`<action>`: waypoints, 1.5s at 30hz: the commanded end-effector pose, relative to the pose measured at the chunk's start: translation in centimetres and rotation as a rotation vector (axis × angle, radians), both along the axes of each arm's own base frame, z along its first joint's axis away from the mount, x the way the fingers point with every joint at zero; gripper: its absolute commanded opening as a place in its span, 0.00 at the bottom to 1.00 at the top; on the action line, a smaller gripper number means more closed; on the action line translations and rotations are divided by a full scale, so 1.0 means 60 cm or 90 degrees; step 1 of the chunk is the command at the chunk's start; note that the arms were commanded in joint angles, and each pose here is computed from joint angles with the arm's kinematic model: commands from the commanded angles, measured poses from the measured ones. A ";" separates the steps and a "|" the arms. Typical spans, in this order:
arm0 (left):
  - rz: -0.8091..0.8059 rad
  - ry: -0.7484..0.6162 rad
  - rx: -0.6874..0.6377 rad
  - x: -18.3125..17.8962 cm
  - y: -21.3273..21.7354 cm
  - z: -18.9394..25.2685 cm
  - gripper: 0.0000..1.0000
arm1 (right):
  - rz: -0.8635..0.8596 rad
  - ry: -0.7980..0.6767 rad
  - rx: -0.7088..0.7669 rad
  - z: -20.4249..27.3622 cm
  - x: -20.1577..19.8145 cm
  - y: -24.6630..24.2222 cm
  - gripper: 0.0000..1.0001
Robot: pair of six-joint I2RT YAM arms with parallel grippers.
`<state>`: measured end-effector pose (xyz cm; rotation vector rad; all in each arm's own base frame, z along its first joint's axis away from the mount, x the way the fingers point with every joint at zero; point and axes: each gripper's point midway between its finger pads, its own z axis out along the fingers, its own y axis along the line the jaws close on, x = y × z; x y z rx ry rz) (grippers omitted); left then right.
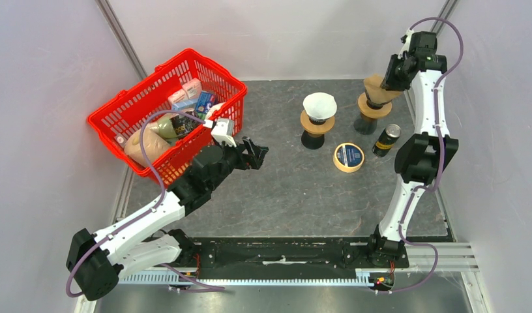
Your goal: Place the coffee filter in the dripper
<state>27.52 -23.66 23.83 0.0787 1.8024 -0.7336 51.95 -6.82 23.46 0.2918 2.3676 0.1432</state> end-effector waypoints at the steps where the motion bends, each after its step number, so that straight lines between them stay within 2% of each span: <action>1: 0.005 -0.025 -0.022 0.009 -0.003 0.034 0.91 | 0.044 -0.005 -0.011 0.012 -0.001 0.024 0.33; 11: 0.006 -0.027 -0.011 0.012 -0.004 0.030 0.91 | 0.067 0.043 -0.041 -0.014 -0.016 0.033 0.29; 17: 0.005 -0.023 -0.009 0.014 -0.007 0.027 0.91 | 0.024 0.029 -0.076 -0.012 0.002 0.010 0.32; 23: 0.006 -0.024 -0.007 0.014 -0.006 0.027 0.91 | 0.037 0.023 -0.064 -0.020 0.013 0.018 0.26; 29: 0.007 -0.026 -0.011 0.012 -0.003 0.029 0.90 | 0.066 0.056 -0.061 -0.051 0.007 0.028 0.26; 45: 0.012 -0.024 -0.006 0.015 -0.002 0.024 0.90 | 0.057 0.072 -0.071 -0.070 0.014 0.021 0.26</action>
